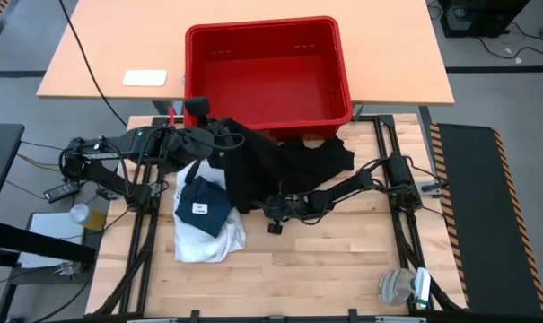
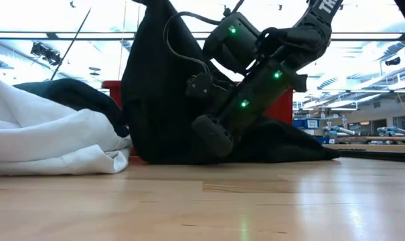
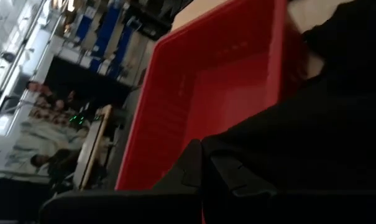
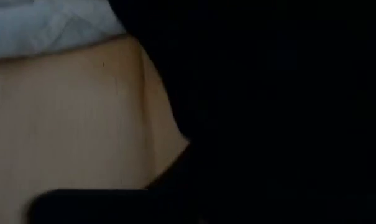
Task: Fold laundry
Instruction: Fold the black shirt
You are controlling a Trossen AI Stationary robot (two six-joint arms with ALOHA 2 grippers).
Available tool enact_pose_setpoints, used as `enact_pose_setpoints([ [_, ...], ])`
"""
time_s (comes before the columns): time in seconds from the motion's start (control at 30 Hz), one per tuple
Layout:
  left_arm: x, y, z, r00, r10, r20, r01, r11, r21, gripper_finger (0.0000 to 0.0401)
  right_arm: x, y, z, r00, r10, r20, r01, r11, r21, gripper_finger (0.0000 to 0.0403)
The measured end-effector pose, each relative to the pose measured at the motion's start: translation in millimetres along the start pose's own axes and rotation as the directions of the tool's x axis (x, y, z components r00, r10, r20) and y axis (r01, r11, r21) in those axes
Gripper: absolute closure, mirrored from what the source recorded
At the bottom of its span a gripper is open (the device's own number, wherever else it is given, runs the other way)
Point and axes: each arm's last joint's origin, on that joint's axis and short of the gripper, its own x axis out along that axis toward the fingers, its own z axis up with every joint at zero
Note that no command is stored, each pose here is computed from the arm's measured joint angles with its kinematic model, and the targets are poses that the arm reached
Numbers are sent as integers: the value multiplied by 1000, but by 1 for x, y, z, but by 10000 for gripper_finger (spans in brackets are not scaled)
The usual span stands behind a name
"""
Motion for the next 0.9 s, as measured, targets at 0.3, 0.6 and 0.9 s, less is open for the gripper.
enact_pose_setpoints([
  [0.3,-20,31,-22,998,55,8,-54,995,-88,395,-112,-13,35,992,-26,-121,33,998,61,378],
  [0.6,-44,61,-46,989,-27,143,71,948,-309,395,-310,-58,89,944,74,323,-134,977,168,385],
  [0.9,-57,66,-56,956,-160,245,243,902,-356,395,-380,-97,77,861,75,502,-230,940,253,387],
])
